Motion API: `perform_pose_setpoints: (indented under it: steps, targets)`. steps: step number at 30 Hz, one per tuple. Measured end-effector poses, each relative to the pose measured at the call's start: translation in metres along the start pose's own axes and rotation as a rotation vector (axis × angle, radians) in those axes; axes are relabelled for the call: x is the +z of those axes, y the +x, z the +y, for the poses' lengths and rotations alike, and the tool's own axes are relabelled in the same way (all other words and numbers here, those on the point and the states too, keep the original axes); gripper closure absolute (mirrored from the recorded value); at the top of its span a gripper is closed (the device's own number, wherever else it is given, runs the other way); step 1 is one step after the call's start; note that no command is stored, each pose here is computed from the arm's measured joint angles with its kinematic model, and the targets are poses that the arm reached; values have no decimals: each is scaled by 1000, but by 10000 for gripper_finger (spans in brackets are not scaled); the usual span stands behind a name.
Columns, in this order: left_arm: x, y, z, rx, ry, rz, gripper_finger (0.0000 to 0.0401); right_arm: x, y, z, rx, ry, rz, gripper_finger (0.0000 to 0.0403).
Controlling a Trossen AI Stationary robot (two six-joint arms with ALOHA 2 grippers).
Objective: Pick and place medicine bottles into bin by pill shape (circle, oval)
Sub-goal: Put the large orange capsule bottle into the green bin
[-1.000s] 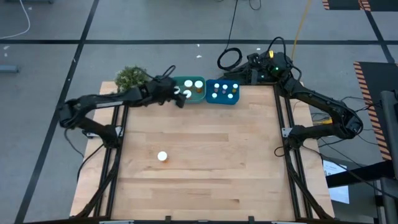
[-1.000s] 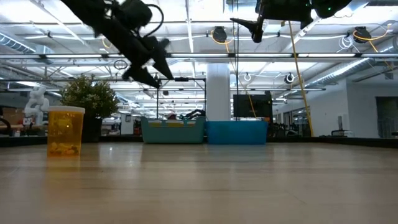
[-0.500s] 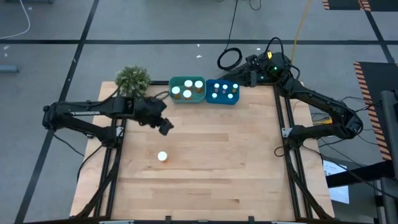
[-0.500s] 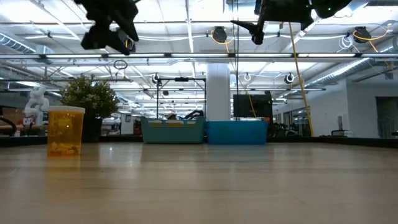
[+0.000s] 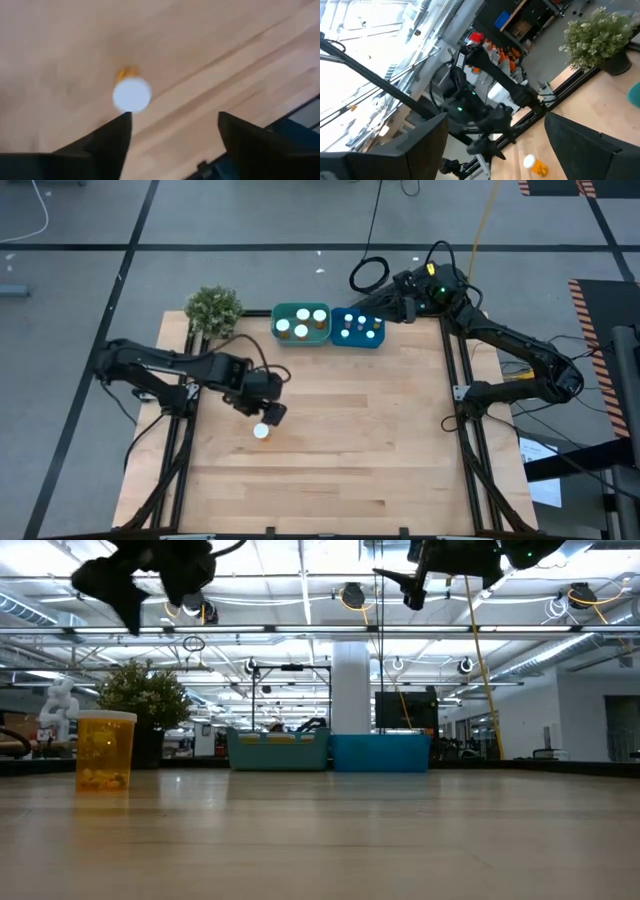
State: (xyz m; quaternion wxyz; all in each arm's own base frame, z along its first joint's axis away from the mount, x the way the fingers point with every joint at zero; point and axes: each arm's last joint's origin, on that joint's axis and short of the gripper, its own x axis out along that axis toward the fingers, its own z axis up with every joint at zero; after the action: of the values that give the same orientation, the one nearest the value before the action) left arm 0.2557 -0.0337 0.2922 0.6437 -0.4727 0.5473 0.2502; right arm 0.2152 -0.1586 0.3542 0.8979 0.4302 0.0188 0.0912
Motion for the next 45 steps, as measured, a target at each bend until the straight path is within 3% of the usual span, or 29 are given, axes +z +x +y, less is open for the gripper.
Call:
perform_pose_setpoints:
  steps: [6,10,23,36,45]
  targets:
    - [-1,23,-6,84,-92,84,32,-2,0,2,60,16,84,83]
    - [-4,35,-9,147,-98,55,13,-4,0,3,100,35,144,83]
    - [-8,64,-2,289,-61,75,11,-7,-7,17,166,-10,204,83]
    - [-9,89,11,268,-31,72,11,-9,-14,29,189,-36,214,83]
    - [-19,99,15,277,4,81,75,-8,-14,30,187,-41,210,83]
